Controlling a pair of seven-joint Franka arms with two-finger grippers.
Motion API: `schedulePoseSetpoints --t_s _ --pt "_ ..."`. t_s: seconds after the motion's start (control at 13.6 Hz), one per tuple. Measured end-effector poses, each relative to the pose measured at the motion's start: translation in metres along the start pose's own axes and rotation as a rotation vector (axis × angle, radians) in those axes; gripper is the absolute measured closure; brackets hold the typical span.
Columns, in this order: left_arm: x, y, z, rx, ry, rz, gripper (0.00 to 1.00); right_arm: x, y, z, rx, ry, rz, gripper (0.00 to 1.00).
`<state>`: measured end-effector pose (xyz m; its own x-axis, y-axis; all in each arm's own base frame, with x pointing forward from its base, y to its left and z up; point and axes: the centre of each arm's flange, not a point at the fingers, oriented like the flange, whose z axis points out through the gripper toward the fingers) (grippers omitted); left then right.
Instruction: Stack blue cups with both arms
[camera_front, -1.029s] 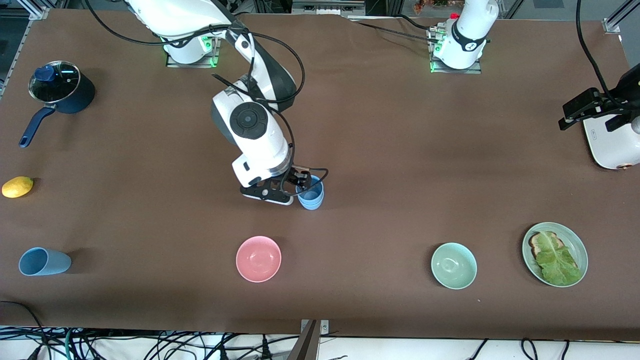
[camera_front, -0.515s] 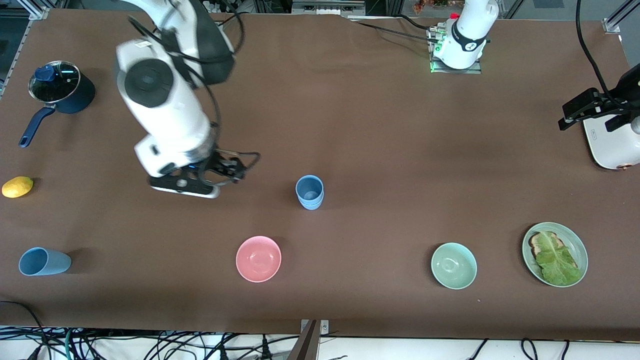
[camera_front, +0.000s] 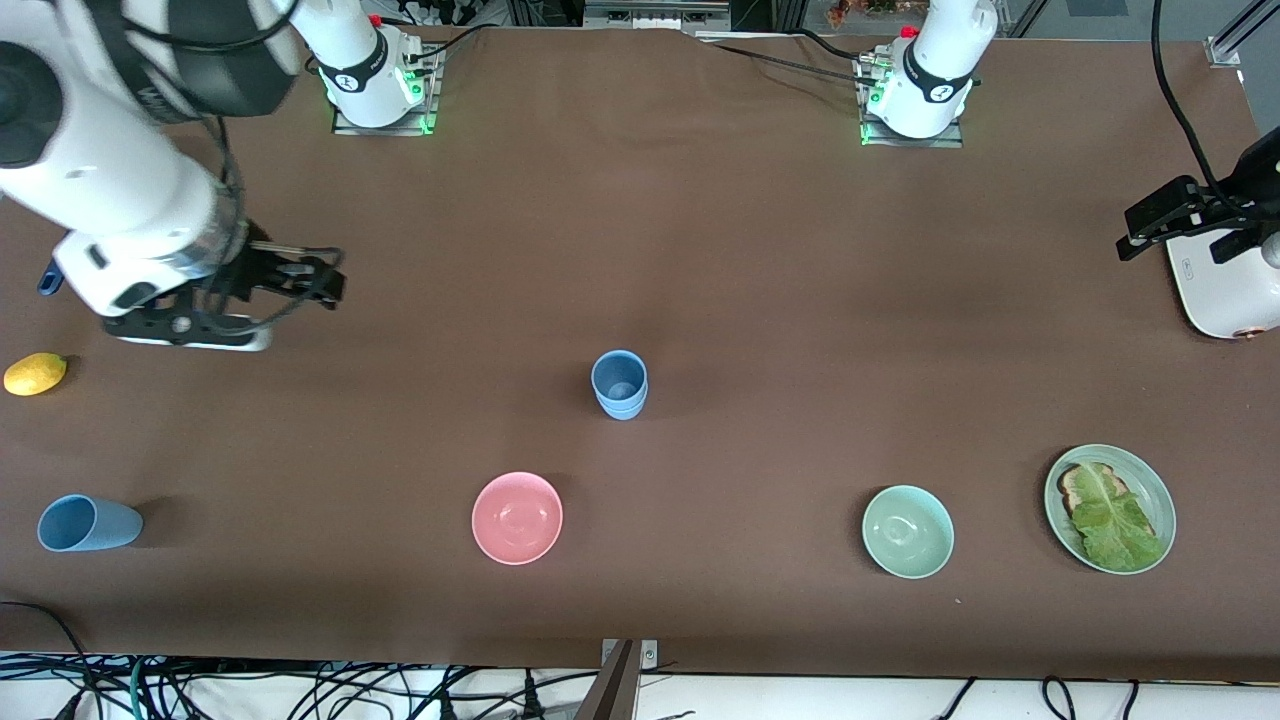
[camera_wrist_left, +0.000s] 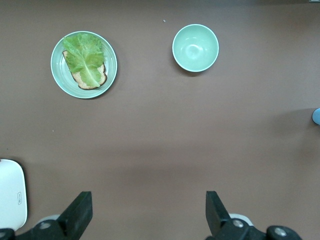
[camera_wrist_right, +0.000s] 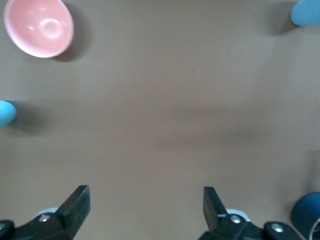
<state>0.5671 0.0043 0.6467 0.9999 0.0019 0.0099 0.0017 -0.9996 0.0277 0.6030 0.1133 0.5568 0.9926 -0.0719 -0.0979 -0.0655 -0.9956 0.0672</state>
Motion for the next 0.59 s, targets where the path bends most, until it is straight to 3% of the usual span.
schedulePoseSetpoints --t_s 0.15,0.37,0.59 --pt "0.000 0.000 0.000 0.000 0.000 0.000 0.00 -0.004 0.056 0.008 0.028 -0.030 0.033 0.00" --pt "0.000 0.000 0.000 0.000 0.000 0.001 0.00 -0.014 0.093 0.006 0.057 -0.025 0.077 0.00" --pt "0.000 0.000 0.000 0.000 0.001 0.001 0.00 -0.029 0.104 -0.018 0.073 0.052 0.091 0.00"
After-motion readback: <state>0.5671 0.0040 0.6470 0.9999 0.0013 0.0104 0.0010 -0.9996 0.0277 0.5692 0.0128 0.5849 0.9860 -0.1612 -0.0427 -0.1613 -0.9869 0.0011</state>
